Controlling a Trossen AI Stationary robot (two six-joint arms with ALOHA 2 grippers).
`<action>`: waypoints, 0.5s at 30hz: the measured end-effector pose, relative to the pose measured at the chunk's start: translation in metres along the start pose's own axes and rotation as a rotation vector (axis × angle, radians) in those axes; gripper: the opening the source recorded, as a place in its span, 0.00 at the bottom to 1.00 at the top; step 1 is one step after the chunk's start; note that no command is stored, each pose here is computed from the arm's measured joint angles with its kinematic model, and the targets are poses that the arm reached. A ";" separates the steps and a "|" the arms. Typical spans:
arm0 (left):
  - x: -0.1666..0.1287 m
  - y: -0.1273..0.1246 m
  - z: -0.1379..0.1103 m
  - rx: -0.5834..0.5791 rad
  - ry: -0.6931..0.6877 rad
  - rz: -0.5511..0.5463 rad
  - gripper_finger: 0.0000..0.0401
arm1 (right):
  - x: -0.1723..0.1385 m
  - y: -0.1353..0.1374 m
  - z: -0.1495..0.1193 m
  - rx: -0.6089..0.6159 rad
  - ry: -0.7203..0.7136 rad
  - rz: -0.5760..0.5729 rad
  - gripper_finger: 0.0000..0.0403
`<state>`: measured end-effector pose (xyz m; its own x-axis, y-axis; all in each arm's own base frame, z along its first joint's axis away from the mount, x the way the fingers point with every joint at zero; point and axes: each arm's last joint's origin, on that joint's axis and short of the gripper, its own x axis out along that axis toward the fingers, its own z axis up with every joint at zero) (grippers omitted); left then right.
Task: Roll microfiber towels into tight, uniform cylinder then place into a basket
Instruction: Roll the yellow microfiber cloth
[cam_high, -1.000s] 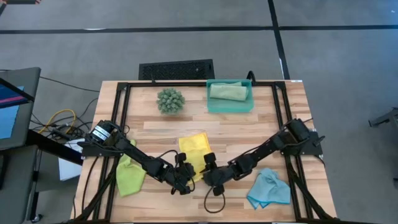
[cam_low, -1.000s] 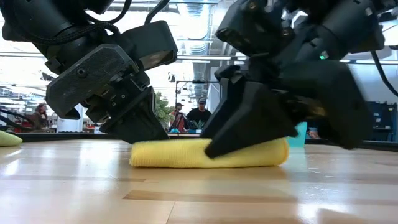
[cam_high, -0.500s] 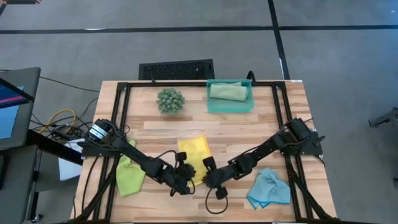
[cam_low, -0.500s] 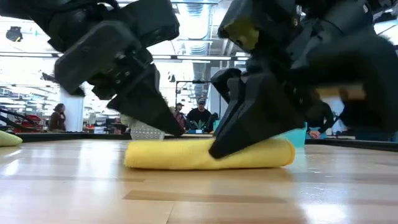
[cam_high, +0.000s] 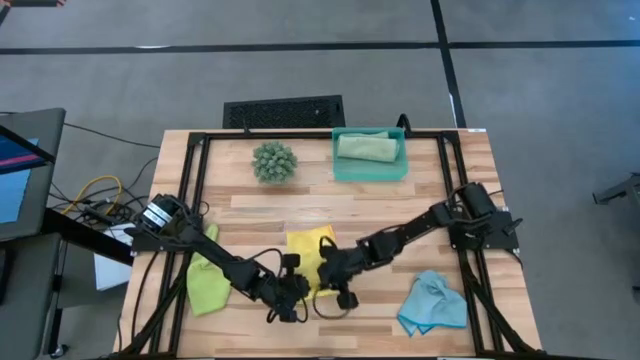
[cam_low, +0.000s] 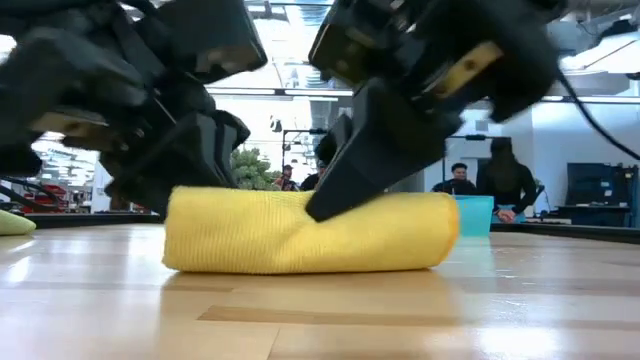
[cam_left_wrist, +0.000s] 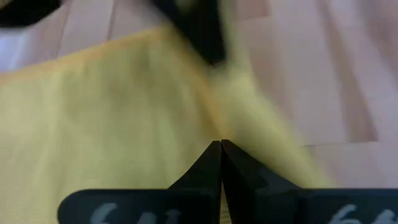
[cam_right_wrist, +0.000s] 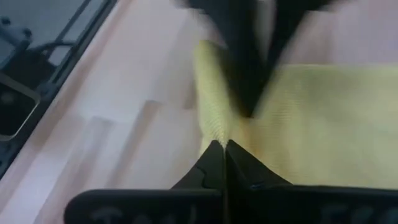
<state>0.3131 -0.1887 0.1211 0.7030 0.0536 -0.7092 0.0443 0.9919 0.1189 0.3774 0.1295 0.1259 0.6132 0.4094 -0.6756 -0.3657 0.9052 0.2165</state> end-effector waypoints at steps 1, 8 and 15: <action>-0.002 -0.003 0.001 0.014 -0.003 -0.006 0.00 | -0.001 -0.004 0.000 0.016 -0.001 0.002 0.06; -0.015 -0.018 0.005 0.092 0.052 0.032 0.00 | -0.001 -0.010 0.000 0.044 0.005 0.045 0.05; -0.032 -0.032 0.014 0.133 0.070 0.133 0.00 | -0.001 -0.013 -0.001 0.094 0.015 0.063 0.05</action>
<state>0.2995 -0.2234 0.1497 0.6580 0.1955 -0.7272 0.0510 0.9519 0.3021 0.3806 0.1177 0.1227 0.5802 0.4646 -0.6690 -0.3357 0.8848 0.3233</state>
